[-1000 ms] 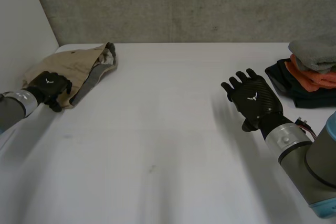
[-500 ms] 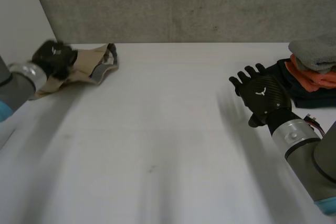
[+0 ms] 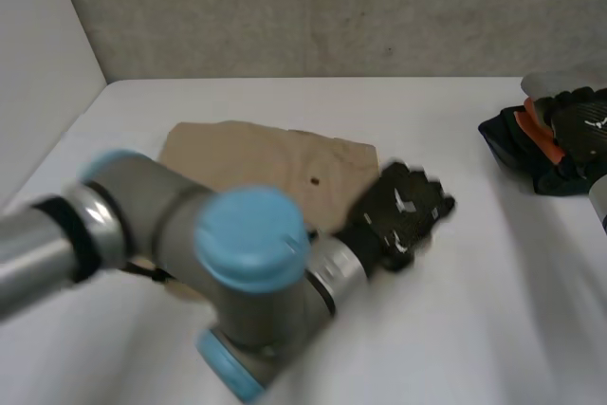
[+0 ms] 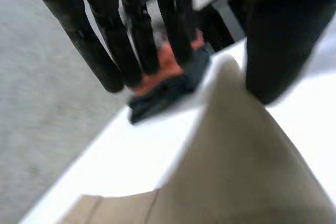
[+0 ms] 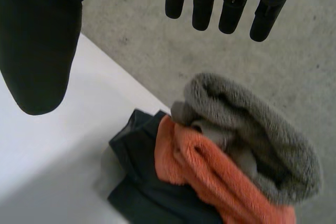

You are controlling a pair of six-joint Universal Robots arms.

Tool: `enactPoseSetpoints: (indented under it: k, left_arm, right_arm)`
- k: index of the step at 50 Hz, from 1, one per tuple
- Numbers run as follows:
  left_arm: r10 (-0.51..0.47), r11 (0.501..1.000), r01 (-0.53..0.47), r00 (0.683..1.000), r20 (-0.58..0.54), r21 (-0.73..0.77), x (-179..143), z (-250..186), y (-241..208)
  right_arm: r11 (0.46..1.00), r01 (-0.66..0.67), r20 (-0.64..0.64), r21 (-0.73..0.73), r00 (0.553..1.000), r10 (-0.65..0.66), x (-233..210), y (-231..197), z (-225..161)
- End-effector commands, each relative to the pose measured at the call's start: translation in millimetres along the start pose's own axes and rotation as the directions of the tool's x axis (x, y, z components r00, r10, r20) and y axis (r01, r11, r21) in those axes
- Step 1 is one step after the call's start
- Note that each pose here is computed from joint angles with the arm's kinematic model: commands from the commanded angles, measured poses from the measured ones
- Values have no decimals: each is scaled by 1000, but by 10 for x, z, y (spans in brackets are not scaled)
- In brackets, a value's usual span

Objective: Fold the laundry.

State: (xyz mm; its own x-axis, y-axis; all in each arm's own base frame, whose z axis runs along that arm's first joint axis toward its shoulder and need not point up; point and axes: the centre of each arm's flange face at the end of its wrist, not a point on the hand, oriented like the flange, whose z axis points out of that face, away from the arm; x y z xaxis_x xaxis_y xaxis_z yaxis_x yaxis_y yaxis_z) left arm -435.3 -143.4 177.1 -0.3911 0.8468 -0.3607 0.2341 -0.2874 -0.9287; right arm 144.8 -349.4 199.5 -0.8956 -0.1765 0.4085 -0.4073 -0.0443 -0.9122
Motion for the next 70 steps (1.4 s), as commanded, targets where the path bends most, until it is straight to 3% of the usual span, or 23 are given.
enactPoseSetpoints:
  k: [1, 6, 10, 16, 22, 27, 32, 40, 46, 54, 65, 70]
  left_arm:
    - [84, 993, -73, 989, 121, -95, -64, -121, -91]
    - [74, 995, -46, 935, 347, -90, -693, -322, -373]
    - [77, 988, -11, 894, 441, -152, -1019, -546, -311]
    - [97, 962, 48, 862, 498, -270, -1325, -889, -74]
    - [92, 912, 149, 834, 544, -382, -1632, -1217, 301]
    - [38, 849, 244, 857, 514, -469, -1615, -1440, 641]
    - [-27, 823, 278, 890, 455, -495, -1448, -1588, 762]
    - [-28, 811, 304, 873, 487, -499, -1465, -1705, 843]
    - [-22, 825, 299, 865, 502, -480, -1553, -1679, 892]
    - [13, 811, 262, 886, 463, -523, -1588, -1577, 1075]
    - [118, 805, 134, 918, 378, -578, -1550, -1379, 1287]
    - [184, 819, 83, 899, 398, -567, -1631, -1365, 1225]
  right_arm:
    - [998, -11, 44, -69, 999, 14, -81, 65, -3]
    - [996, -17, 100, -92, 995, 26, -214, -7, -85]
    - [993, -9, 163, -114, 986, 28, -335, -147, -213]
    - [981, 22, 310, -192, 950, 39, -578, -327, -507]
    - [956, 72, 465, -286, 882, 72, -899, -408, -788]
    - [926, 126, 555, -357, 825, 101, -1085, -388, -1051]
    - [938, 173, 606, -300, 794, 47, -1145, -353, -1202]
    - [956, 226, 672, -187, 739, -43, -1337, -137, -1405]
    - [969, 210, 656, -128, 751, -76, -1491, 9, -1388]
    - [968, 213, 599, -132, 795, -93, -1578, 99, -1286]
    - [985, 152, 551, -87, 831, -79, -1476, -127, -1300]
    - [986, 137, 540, -91, 839, -67, -1444, -188, -1303]
